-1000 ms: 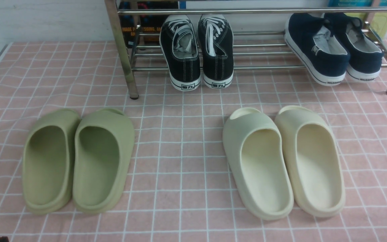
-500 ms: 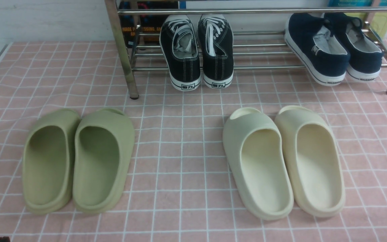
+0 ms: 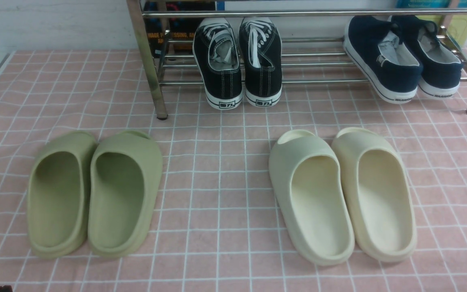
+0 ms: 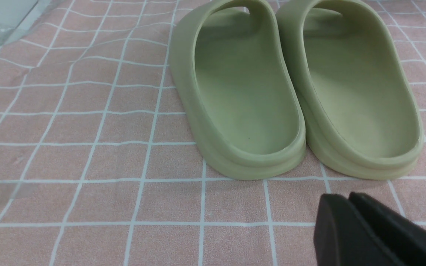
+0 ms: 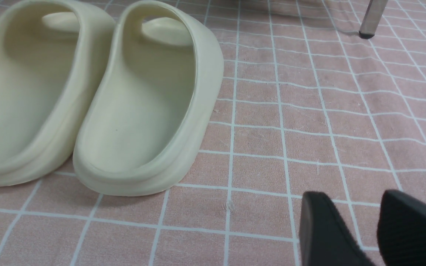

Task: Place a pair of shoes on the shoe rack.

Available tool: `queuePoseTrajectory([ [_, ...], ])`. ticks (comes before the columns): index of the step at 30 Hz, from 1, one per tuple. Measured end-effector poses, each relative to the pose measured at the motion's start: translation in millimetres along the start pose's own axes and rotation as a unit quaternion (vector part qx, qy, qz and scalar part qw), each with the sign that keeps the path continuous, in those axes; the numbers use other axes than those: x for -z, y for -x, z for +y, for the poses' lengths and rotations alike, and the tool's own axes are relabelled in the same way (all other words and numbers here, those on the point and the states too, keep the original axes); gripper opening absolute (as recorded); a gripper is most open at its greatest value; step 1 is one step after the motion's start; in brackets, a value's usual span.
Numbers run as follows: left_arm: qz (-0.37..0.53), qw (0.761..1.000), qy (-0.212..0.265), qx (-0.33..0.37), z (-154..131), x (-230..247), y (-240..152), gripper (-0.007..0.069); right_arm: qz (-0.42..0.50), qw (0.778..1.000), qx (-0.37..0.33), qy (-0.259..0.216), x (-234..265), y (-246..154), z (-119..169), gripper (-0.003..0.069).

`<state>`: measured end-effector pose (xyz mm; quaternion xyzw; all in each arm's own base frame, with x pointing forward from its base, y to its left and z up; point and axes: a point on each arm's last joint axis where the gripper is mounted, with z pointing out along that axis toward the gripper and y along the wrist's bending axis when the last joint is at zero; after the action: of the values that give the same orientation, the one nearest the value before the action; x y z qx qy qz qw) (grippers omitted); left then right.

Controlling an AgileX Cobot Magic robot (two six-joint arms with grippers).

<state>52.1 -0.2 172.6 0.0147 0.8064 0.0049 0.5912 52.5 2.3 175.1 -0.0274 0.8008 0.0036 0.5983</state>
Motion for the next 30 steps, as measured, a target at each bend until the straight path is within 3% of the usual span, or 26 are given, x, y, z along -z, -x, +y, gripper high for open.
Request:
queuePoseTrajectory([
  [30,0.0,1.0,0.0,0.003,0.0,0.0,0.0,0.0093,0.0,1.0,0.0,0.0,0.0,0.0,0.0,0.024],
])
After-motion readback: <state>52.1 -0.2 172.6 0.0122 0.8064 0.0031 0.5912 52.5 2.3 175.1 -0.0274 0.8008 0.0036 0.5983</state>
